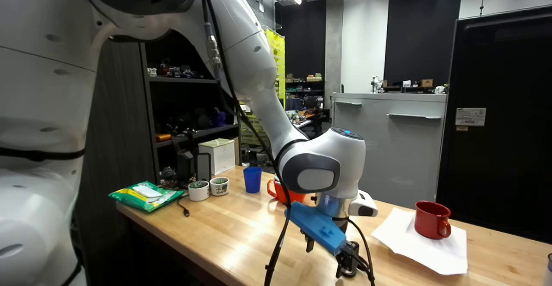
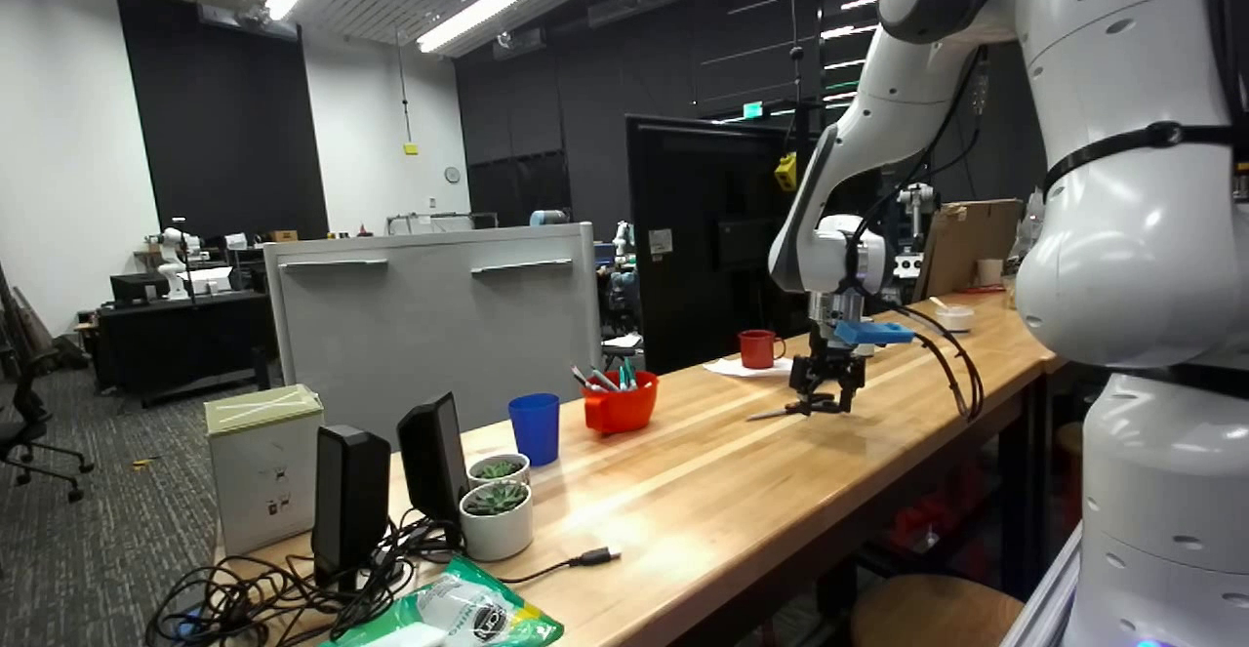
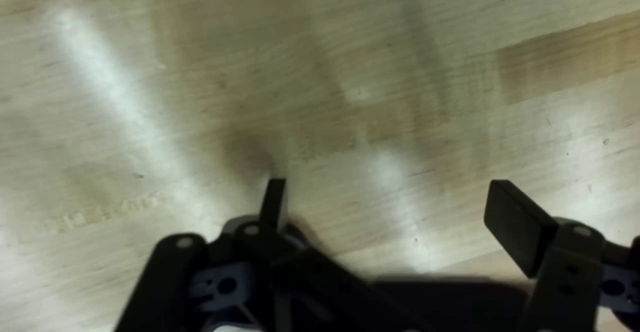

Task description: Move the black pair of scissors to the right and turn it in the opposite direction

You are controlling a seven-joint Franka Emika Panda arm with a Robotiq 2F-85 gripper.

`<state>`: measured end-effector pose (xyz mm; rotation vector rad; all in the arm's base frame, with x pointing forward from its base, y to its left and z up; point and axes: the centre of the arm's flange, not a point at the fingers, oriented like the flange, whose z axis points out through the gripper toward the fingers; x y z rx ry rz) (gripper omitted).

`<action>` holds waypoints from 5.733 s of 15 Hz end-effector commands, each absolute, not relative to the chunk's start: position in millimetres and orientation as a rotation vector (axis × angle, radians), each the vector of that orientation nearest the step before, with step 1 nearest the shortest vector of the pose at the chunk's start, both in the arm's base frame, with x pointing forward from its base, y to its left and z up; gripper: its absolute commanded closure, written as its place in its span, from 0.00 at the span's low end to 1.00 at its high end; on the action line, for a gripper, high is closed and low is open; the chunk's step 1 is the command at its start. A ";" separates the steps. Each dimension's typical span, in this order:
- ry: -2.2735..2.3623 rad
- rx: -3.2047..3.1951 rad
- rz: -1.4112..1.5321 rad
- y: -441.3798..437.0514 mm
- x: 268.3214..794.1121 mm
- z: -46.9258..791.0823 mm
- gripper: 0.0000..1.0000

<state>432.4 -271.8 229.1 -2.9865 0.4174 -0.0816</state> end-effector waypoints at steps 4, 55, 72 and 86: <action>0.473 -3.018 -0.096 -285.6 435.3 240.1 0.00; 0.692 -3.132 0.039 -329.0 428.4 223.5 0.00; 0.754 -3.134 0.068 -346.3 435.6 210.9 0.00; 0.783 -3.161 0.087 -349.3 467.6 206.8 0.00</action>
